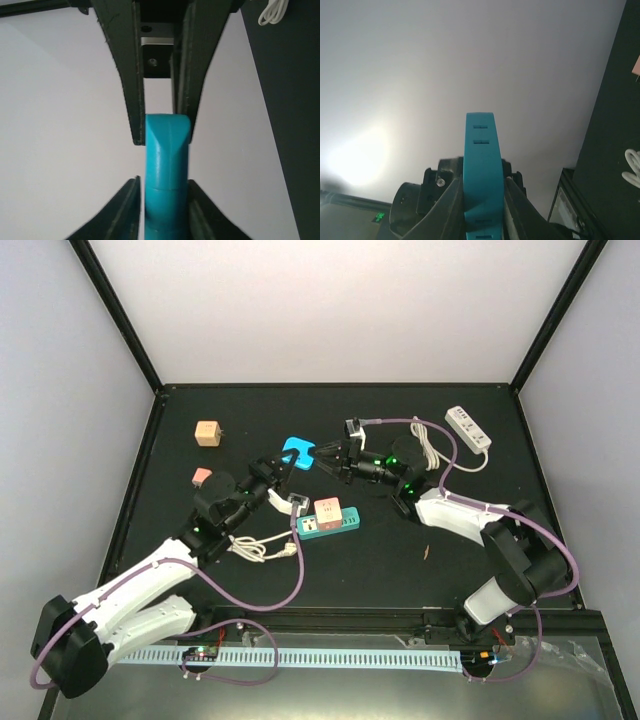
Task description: Pull the plug off the socket
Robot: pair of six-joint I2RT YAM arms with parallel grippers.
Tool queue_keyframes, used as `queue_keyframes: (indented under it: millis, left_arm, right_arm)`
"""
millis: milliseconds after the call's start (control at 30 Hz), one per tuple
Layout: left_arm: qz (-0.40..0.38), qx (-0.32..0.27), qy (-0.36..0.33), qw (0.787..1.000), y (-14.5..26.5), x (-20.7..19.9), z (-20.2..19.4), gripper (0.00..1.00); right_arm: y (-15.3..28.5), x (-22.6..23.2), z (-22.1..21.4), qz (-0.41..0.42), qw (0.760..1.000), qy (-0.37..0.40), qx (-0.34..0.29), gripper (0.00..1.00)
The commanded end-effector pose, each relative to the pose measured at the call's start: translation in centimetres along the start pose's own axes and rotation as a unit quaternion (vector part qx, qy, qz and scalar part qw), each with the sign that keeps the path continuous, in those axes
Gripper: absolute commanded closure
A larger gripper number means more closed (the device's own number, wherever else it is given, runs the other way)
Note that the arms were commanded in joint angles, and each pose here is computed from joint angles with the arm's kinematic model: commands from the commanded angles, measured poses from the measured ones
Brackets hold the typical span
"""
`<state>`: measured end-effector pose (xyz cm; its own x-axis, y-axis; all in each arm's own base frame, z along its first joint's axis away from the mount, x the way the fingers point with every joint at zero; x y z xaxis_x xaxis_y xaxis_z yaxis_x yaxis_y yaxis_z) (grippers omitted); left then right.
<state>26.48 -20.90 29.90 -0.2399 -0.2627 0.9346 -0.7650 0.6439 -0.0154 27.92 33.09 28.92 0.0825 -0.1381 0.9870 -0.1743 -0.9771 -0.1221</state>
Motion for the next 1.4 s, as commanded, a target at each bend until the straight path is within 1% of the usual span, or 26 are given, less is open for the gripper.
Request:
queue_keyframes:
  millis: [0,67,167,367,400,433,467,500,533,567,667,767,867,933,1000,1033,1167,1267,1367]
  left_arm:
    - [0.041,0.02,-0.003,0.999,0.7,2.0,-0.8,0.7]
    - [0.041,0.019,-0.008,0.999,1.0,1.8,-0.7,0.68]
    - [0.039,0.014,-0.02,0.999,1.3,1.4,-0.3,0.69]
    - [0.037,0.009,-0.023,0.999,1.2,1.3,-0.1,0.9]
    - [0.036,0.008,-0.021,0.999,1.2,1.3,-0.2,0.93]
    - [0.034,0.008,-0.02,0.999,1.3,1.2,-0.1,0.96]
    - [0.03,0.009,-0.016,0.999,1.2,1.2,-0.2,0.98]
    - [0.024,0.01,-0.01,1.0,1.2,1.1,-0.3,0.98]
    - [0.016,0.009,0.003,1.0,1.3,1.1,-0.3,0.98]
    - [0.006,0.008,0.021,1.0,1.3,1.2,-0.5,0.98]
    - [-0.056,-0.011,0.084,0.995,1.8,0.8,-0.3,0.98]
    - [-0.096,-0.021,0.121,0.988,2.0,0.2,0.0,0.98]
    - [-0.13,-0.018,0.155,0.979,1.9,-0.3,-0.1,0.98]
    - [-0.158,-0.014,0.191,0.969,1.6,-0.5,-0.3,0.98]
    - [-0.186,-0.008,0.239,0.953,1.2,-0.4,-0.7,0.98]
    - [-0.21,-0.006,0.263,0.942,1.1,-0.6,-0.9,0.98]
    - [-0.275,0.011,0.354,0.894,0.2,-1.2,-2.3,0.98]
    - [-0.308,0.027,0.398,0.864,-0.4,-1.7,-3.2,0.98]
    - [-0.343,0.053,0.443,0.826,-0.9,-3.0,-4.5,0.99]
  right_arm:
    - [-0.4,-0.7,-1.4,-0.004,0.999,0.004,0.035,0.99]
    - [-0.2,-0.2,-1.0,0.003,1.0,0.004,0.03,0.99]
    - [0.0,0.2,-0.8,0.009,1.0,0.002,0.026,0.99]
    - [0.2,0.0,-0.8,0.003,1.0,0.0,0.024,0.98]
    - [0.2,0.0,-0.8,0.002,1.0,0.0,0.023,0.93]
    - [0.2,0.0,-0.6,0.002,1.0,0.001,0.021,0.79]
    - [0.3,0.1,-0.5,0.004,1.0,0.002,0.018,0.57]
    - [0.4,0.3,-0.2,0.005,1.0,0.005,0.015,0.43]
    - [0.6,0.6,0.1,0.007,1.0,0.009,0.011,0.33]
    - [0.7,0.9,0.4,0.01,1.0,0.015,0.007,0.26]
    - [1.7,2.1,1.7,0.015,0.999,0.042,-0.009,0.17]
    - [2.6,3.1,3.0,0.016,0.997,0.067,-0.025,0.14]
    - [3.6,3.8,4.0,0.013,0.995,0.09,-0.041,0.09]
    - [4.1,4.0,4.6,0.007,0.994,0.101,-0.049,0.07]
    - [4.6,3.9,5.1,-0.002,0.992,0.111,-0.056,0.02]
    - [4.8,3.9,5.3,-0.005,0.991,0.117,-0.059,0.0]
    - [5.5,3.9,6.1,-0.02,0.988,0.138,-0.063,0.0]
    - [6.2,3.8,6.6,-0.03,0.985,0.153,-0.069,0.0]
    - [6.8,3.5,7.1,-0.039,0.983,0.161,-0.074,0.0]
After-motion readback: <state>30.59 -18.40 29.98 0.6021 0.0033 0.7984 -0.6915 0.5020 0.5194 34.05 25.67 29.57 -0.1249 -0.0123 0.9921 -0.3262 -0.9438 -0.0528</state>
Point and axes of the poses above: each gripper's point midway between its finger pads, its own y axis back along the fingers, its own x axis along the line the jaws close on, z = x × y, the point moved 2 cm from there along y, back along the fingers, and after that the axes turned 14 degrees about -y, right-handed, at the moved point
